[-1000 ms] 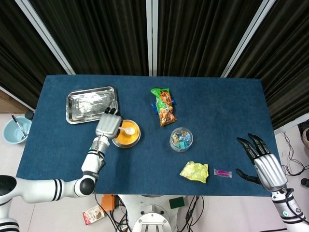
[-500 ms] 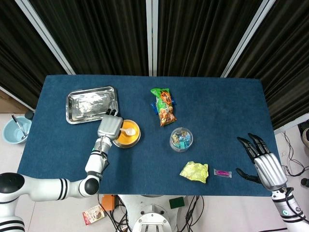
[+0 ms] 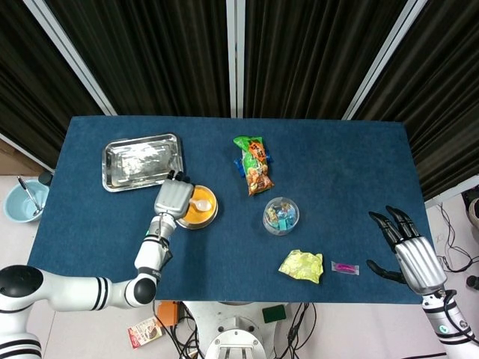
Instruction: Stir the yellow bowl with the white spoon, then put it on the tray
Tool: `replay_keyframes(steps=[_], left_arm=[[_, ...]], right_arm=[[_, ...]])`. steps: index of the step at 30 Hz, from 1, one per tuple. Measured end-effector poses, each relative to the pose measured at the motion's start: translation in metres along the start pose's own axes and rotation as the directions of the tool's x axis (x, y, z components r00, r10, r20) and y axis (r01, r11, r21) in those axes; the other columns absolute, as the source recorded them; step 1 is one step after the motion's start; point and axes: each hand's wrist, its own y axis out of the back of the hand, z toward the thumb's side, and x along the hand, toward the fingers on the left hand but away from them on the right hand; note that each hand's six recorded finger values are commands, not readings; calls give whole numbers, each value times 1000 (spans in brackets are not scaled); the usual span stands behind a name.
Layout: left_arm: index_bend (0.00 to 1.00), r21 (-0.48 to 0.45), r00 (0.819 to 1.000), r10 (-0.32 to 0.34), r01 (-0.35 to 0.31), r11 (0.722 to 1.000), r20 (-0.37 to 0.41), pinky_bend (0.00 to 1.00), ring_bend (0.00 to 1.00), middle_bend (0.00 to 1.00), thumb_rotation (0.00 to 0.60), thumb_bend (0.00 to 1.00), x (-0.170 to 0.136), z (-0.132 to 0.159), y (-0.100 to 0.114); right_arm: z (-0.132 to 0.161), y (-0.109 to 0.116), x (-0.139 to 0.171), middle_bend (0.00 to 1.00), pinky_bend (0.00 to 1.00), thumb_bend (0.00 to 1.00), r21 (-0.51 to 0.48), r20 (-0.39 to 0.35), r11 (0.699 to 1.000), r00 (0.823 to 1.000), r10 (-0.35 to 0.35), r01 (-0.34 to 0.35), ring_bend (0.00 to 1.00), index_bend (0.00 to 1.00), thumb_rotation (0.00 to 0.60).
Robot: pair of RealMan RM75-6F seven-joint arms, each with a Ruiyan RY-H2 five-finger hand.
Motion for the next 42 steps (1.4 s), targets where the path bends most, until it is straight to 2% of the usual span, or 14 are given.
replay_keyframes(steps=[4, 14, 24, 42], left_arm=[[437, 20, 1000, 4, -5, 1000, 10, 130, 119, 251, 600, 383, -1, 0, 1], [483, 72, 998, 46, -49, 996, 49, 128, 119, 249, 600, 353, -1, -10, 3], [499, 28, 998, 51, -52, 998, 36, 128, 120, 249, 600, 354, 5, -16, -2], [534, 16, 999, 42, -43, 999, 28, 132, 120, 251, 600, 367, 9, -19, -6]], right_arm=[[0, 0, 1, 144, 98, 180, -2, 1, 1000, 1000, -1, 1, 0, 63, 600], [-4, 0, 4, 144, 98, 177, -4, 14, 1000, 1000, -3, 4, 0, 63, 600], [-2, 1, 3, 144, 98, 176, 1, 12, 1000, 1000, -2, 2, 0, 63, 600], [-3, 0, 3, 144, 98, 176, 2, 19, 1000, 1000, 1, -2, 0, 63, 600]])
